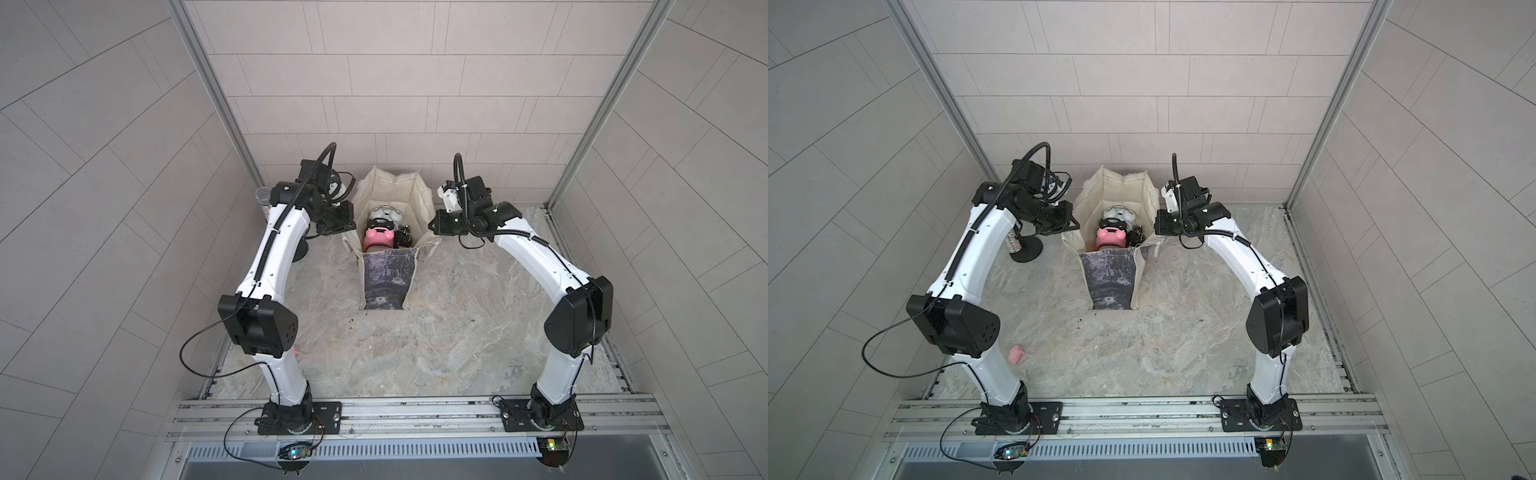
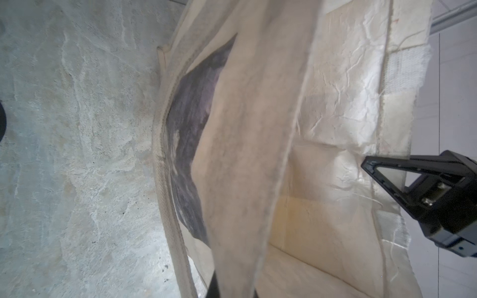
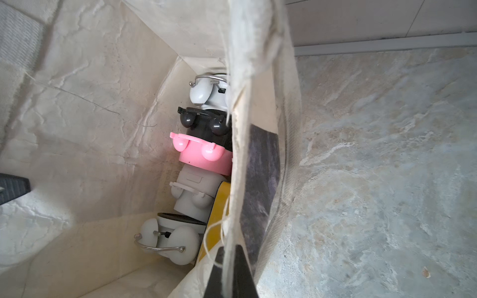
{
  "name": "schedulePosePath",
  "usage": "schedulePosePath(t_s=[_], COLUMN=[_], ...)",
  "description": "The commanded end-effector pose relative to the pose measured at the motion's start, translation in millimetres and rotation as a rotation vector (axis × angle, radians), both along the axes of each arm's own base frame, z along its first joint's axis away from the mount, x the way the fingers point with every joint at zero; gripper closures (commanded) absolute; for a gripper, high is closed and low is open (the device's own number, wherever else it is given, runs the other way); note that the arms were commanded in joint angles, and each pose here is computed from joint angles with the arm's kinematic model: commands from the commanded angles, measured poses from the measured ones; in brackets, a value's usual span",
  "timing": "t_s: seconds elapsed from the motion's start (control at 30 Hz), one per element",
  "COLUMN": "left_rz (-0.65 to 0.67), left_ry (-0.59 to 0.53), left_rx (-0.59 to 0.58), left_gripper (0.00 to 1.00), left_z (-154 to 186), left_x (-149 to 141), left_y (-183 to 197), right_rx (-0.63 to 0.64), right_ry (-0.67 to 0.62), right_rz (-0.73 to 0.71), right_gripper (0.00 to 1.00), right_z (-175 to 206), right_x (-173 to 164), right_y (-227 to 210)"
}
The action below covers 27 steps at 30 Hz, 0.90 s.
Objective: Take the alarm clock out of the canvas bag
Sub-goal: Pick up the canvas bag from the center of the board.
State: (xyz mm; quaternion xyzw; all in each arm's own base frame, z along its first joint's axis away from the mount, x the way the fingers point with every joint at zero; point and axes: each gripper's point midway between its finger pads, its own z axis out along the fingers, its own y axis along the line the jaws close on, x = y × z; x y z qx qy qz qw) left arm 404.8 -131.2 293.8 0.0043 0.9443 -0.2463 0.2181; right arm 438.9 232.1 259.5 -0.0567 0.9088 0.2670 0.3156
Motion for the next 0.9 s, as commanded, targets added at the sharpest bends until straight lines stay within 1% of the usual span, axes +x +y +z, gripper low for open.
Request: schedulePosePath(t_s=[0.0, 0.07, 0.2, 0.27, 0.33, 0.4, 0.47, 0.53, 0.63, 0.7, 0.8, 0.87], left_rz=[-0.110, -0.145, -0.211, -0.253, -0.295, -0.325, -0.363, -0.395, -0.452, -0.469, -0.439, -0.426], left_ry=[-0.189, -0.213, -0.263, -0.283, -0.300, -0.308, -0.313, -0.323, -0.355, -0.377, -0.400, -0.401], left_rx=[-0.041, -0.015, 0.036, 0.052, 0.065, 0.083, 0.081, 0.075, 0.052, 0.024, 0.025, 0.034], left_gripper=[1.00, 1.00, 1.00, 1.00, 1.00, 1.00, 1.00, 1.00, 1.00, 1.00, 1.00, 1.00], left_z=[68.8, 76.8, 88.6, 90.0, 90.5, 88.9, 86.9, 85.0, 85.5, 87.8, 88.7, 87.3], left_x=[-18.7, -25.3, -39.5, -47.2, -55.5, -62.8, -71.7, -79.2, -93.1, -100.5, -101.1, -100.9], left_y=[-19.7, -25.5, -33.6, -38.6, -44.1, -49.4, -56.2, -61.7, -68.5, -70.8, -67.4, -64.2], right_rx=[0.020, 0.015, -0.011, -0.035, -0.069, -0.104, -0.105, -0.072, -0.029, -0.064, -0.158, -0.235], right_ry=[-0.060, -0.064, -0.073, -0.099, -0.134, -0.179, -0.220, -0.251, -0.304, -0.353, -0.421, -0.440], right_rz=[0.009, 0.001, -0.006, -0.013, -0.019, -0.028, 0.003, 0.050, 0.147, 0.227, 0.353, 0.390], right_gripper=[0.99, 0.94, 0.69, 0.58, 0.51, 0.49, 0.49, 0.49, 0.49, 0.49, 0.50, 0.50], right_z=[32.3, 32.8, 30.6, 36.2, 43.2, 52.4, 60.7, 65.1, 67.0, 62.0, 43.9, 26.0], right_x=[-31.6, -48.9, -88.1, -104.9, -119.6, -132.6, -142.7, -149.9, -159.5, -168.3, -181.7, -182.1], right_y=[-10.7, -19.7, -40.6, -53.1, -66.5, -79.6, -80.9, -73.4, -49.5, -28.6, -0.4, 8.3])
